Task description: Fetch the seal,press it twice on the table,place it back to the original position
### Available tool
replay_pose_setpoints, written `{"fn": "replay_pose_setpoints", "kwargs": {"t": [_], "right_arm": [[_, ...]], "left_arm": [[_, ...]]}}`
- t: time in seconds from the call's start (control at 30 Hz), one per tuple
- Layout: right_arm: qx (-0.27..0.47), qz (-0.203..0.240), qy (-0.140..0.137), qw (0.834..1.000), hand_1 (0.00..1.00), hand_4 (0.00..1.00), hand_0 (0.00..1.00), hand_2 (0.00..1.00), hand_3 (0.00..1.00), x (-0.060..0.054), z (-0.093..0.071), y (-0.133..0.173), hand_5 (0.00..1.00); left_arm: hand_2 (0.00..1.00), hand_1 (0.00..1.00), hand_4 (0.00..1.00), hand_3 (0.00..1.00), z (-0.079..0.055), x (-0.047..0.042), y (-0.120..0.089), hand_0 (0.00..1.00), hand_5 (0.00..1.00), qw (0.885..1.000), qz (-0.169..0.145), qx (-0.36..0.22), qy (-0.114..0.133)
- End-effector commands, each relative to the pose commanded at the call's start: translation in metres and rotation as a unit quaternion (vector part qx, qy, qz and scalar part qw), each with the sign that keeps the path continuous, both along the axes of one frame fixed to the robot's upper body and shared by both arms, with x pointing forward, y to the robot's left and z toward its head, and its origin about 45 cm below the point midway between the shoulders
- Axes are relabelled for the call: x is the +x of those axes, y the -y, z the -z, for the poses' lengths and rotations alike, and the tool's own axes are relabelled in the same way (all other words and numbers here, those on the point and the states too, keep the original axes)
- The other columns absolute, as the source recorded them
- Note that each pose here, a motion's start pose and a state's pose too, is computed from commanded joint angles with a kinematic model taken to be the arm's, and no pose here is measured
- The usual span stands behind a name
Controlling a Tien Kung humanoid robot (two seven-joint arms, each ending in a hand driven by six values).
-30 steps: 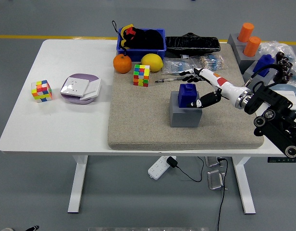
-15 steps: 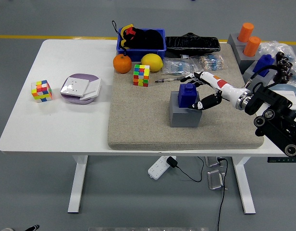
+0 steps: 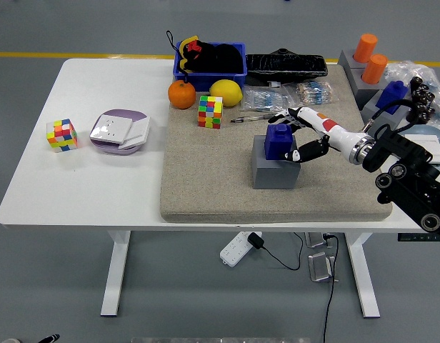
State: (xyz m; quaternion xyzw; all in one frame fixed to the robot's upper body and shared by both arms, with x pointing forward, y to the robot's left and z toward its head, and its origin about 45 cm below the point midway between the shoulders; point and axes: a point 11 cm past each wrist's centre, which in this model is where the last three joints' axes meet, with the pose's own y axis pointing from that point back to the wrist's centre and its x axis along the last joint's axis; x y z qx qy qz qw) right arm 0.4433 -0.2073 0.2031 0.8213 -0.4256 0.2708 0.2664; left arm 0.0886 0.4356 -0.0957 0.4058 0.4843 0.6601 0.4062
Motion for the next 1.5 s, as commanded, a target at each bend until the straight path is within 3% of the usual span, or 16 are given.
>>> {"fn": "replay_pose_setpoints", "kwargs": {"t": [0.13, 0.17, 0.33, 0.37, 0.53, 0.57, 0.8, 1.13, 1.33, 1.5], "right_arm": [[0.0, 0.0, 0.004, 1.0, 0.557, 0.817, 0.607, 0.571, 0.674, 0.0, 0.0, -0.001, 0.002], [-0.001, 0.0, 0.004, 1.0, 0.459, 0.769, 0.561, 0.467, 0.542, 0.0, 0.0, -0.001, 0.002], [-0.005, -0.002, 0.004, 1.0, 0.459, 0.769, 0.561, 0.467, 0.542, -0.002, 0.003, -0.001, 0.002], [-0.005, -0.002, 0.004, 1.0, 0.412, 0.75, 0.538, 0.417, 0.467, -0.002, 0.003, -0.001, 0.002], [-0.001, -0.001, 0.011, 1.0, 0.412, 0.75, 0.538, 0.417, 0.467, -0.002, 0.003, -0.002, 0.002], [0.0, 0.0, 0.012, 1.0, 0.363, 0.736, 0.51, 0.377, 0.391, -0.002, 0.002, -0.002, 0.002], [0.009, -0.001, 0.02, 1.0, 0.353, 0.74, 0.495, 0.364, 0.377, -0.001, -0.005, -0.003, 0.002], [0.019, -0.006, 0.039, 0.999, 0.35, 0.738, 0.492, 0.362, 0.374, 0.001, -0.028, -0.002, 0.002], [0.017, 0.013, 0.065, 0.998, 0.344, 0.737, 0.489, 0.357, 0.37, 0.003, -0.049, 0.022, 0.002], [0.017, 0.059, 0.067, 0.996, 0.344, 0.728, 0.492, 0.358, 0.371, 0.004, -0.05, 0.06, 0.002]], "left_arm": [[0.782, 0.809, 0.724, 0.819, 0.0, 0.0005, 0.001, 0.816, 0.423, 1.0, 0.0, -0.001, 0.001], [0.782, 0.809, 0.726, 0.819, 0.0, 0.0007, 0.001, 0.816, 0.421, 1.0, 0.0, -0.001, 0.001], [0.782, 0.809, 0.726, 0.819, 0.0, -0.0004, 0.0, 0.816, 0.421, 1.0, 0.0, -0.001, 0.0], [0.782, 0.809, 0.726, 0.82, 0.0, -0.0007, 0.0, 0.817, 0.42, 1.0, 0.0, -0.001, 0.0], [0.782, 0.809, 0.726, 0.82, 0.0, -0.0001, 0.0, 0.817, 0.42, 1.0, 0.001, -0.001, 0.0], [0.782, 0.809, 0.726, 0.819, 0.0, 0.0001, 0.0, 0.817, 0.419, 1.0, 0.001, -0.001, 0.0], [0.782, 0.809, 0.727, 0.819, 0.0, 0.0001, -0.001, 0.817, 0.419, 1.0, 0.001, 0.0, 0.0], [0.782, 0.809, 0.728, 0.82, 0.0, -0.0023, -0.002, 0.817, 0.419, 1.0, 0.0, 0.001, -0.001], [0.782, 0.81, 0.728, 0.82, 0.0, -0.0026, -0.002, 0.817, 0.418, 1.0, -0.001, 0.0, -0.001], [0.782, 0.81, 0.729, 0.819, 0.001, -0.0048, -0.001, 0.817, 0.419, 1.0, -0.003, 0.0, -0.003]]}}
